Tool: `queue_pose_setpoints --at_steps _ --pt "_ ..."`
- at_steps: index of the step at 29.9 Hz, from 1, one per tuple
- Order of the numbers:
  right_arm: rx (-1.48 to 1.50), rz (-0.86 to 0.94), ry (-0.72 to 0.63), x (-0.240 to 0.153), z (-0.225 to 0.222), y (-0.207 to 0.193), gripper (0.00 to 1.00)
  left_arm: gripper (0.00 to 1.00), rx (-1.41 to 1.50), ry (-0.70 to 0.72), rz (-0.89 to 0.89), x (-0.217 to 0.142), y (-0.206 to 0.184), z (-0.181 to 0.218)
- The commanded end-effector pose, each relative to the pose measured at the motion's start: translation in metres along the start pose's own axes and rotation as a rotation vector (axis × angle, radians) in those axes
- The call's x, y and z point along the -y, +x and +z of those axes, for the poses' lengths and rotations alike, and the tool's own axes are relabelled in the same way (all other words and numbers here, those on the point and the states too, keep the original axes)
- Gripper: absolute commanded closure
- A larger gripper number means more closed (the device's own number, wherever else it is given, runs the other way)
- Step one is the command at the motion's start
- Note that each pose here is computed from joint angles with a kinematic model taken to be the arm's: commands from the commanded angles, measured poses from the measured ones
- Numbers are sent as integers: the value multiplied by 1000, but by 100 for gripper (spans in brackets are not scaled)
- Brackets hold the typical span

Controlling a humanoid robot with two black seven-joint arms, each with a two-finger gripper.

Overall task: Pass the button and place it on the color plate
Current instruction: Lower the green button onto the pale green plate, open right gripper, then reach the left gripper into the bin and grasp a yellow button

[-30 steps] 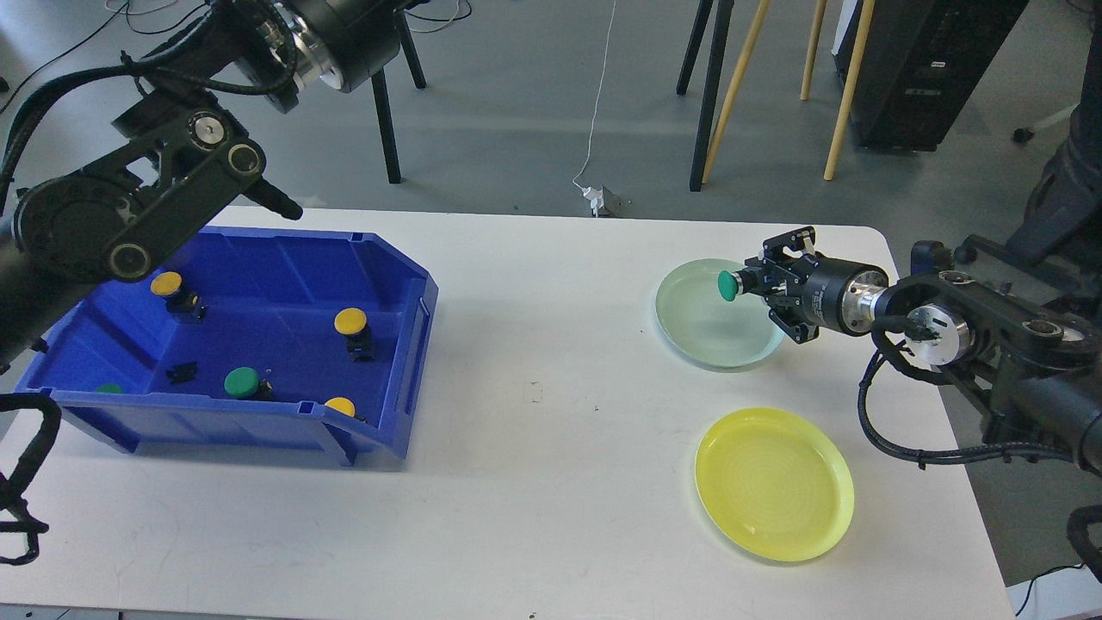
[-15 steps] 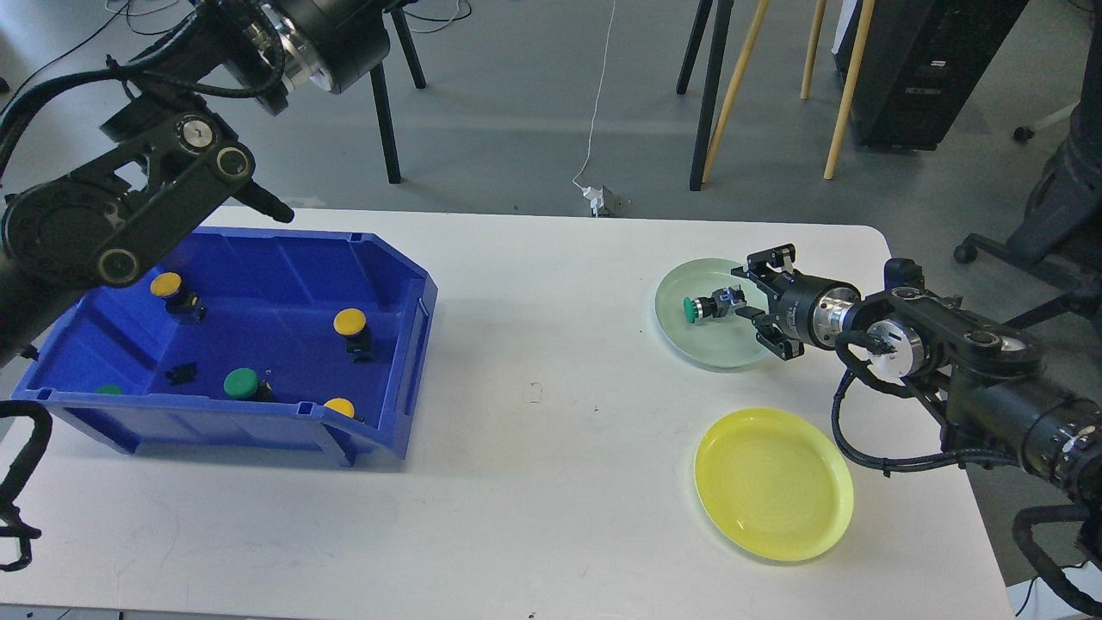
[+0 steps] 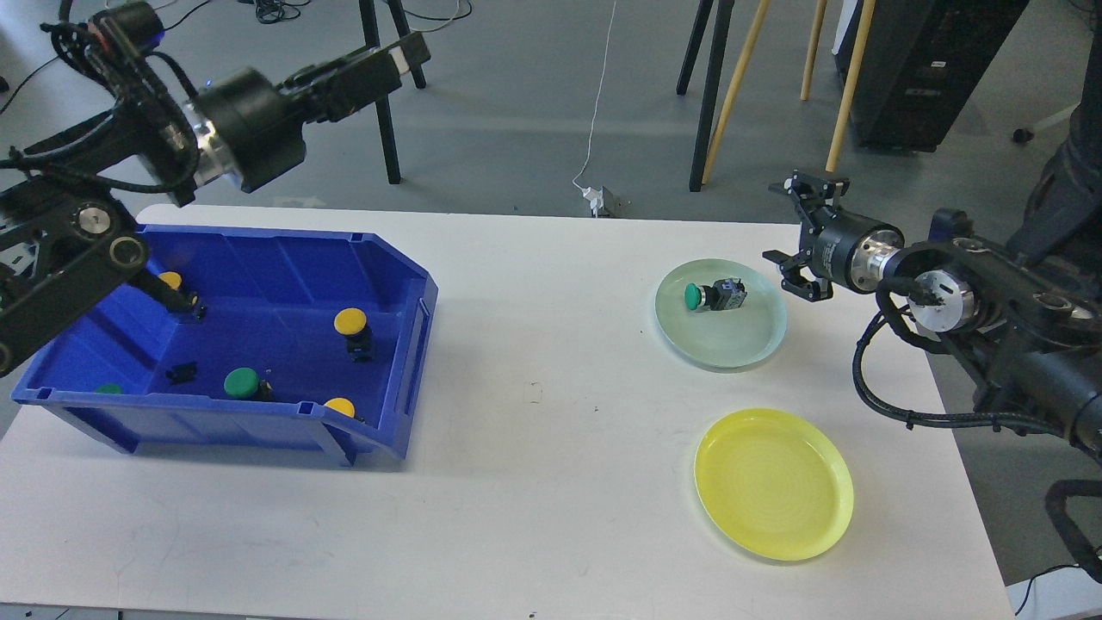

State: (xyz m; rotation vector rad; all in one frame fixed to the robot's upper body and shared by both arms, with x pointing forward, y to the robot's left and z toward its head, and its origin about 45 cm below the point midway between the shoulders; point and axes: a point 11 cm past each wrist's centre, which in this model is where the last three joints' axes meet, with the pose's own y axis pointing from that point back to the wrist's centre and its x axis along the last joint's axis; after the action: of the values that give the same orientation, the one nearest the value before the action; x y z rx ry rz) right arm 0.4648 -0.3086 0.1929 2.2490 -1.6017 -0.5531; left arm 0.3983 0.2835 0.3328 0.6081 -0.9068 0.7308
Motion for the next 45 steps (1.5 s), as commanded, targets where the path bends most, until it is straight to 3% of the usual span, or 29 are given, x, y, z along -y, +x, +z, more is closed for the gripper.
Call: queue_pose_setpoints --at_steps 1,6,11,19,28,45 --pt "-28 10 25 -14 -16 13 1 3 31 126 -99 -42 -21 -34" --pt "-57 36 54 -23 -38 24 2 3 143 256 -261 -78 -50 -68" --pt "-81 82 87 -39 -63 45 3 3 321 318 -402 -92 -76 -93" --pt "-143 139 127 -82 -99 90 3 3 339 317 -455 -55 -119 -117" --pt "-131 206 -40 -102 -18 127 3 3 303 242 -450 -15 -147 -101" --pt "-150 248 -244 -120 61 145 3 3 420 291 -491 -16 -152 -121"
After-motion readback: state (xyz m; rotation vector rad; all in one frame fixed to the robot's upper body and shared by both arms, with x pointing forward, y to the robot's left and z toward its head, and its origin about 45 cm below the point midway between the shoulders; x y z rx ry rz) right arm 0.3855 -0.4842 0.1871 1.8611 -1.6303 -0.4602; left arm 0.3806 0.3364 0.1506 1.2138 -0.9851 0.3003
